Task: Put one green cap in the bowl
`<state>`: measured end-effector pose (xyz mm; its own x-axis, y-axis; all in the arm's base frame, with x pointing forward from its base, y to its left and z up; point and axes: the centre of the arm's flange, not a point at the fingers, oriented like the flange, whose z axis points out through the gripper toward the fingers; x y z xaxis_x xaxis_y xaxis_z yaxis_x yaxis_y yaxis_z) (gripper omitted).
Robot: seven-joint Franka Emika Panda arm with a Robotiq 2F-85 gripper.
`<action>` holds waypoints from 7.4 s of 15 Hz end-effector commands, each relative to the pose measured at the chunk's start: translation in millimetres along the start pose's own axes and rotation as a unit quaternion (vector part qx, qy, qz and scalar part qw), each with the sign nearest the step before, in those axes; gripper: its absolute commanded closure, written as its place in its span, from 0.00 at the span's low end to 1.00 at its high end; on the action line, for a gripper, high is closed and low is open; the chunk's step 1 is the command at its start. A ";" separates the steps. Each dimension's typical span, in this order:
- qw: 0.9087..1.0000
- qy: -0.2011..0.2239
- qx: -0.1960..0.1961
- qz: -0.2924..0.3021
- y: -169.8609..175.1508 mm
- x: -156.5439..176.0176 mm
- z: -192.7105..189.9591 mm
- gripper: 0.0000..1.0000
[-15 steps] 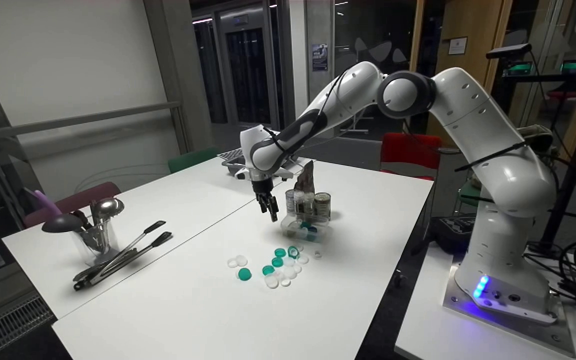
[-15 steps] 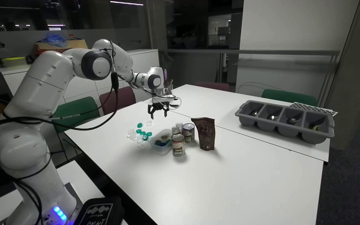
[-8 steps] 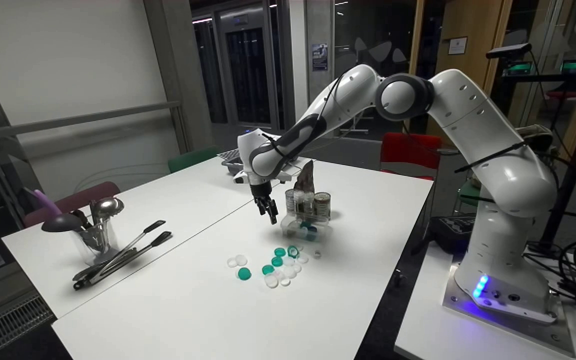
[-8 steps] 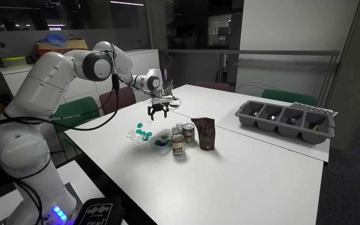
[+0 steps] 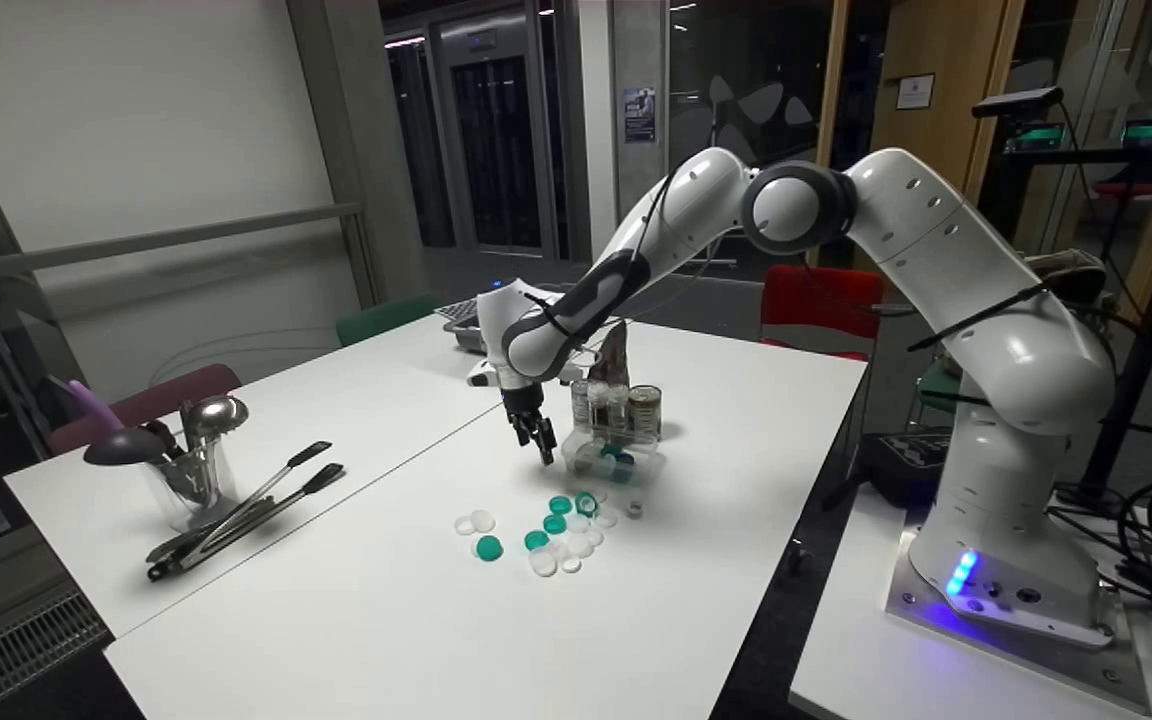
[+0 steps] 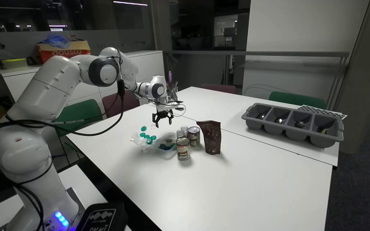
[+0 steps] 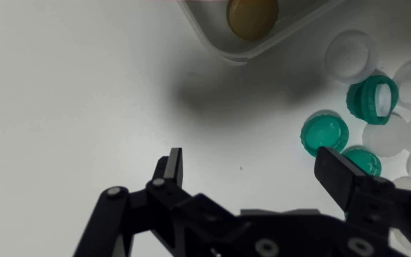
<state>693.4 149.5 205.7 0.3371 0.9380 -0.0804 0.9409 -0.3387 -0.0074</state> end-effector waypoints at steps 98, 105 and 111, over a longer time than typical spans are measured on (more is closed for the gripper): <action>0.994 0.022 -0.017 0.108 -81.6 -16.8 41.9 0.32; 0.994 0.025 -0.017 0.107 -79.4 -19.4 41.8 0.84; 0.994 0.026 -0.019 0.109 -79.6 -19.6 37.8 1.00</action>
<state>619.8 161.9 156.8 0.5361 0.8428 -0.0480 0.8441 -0.5354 0.0282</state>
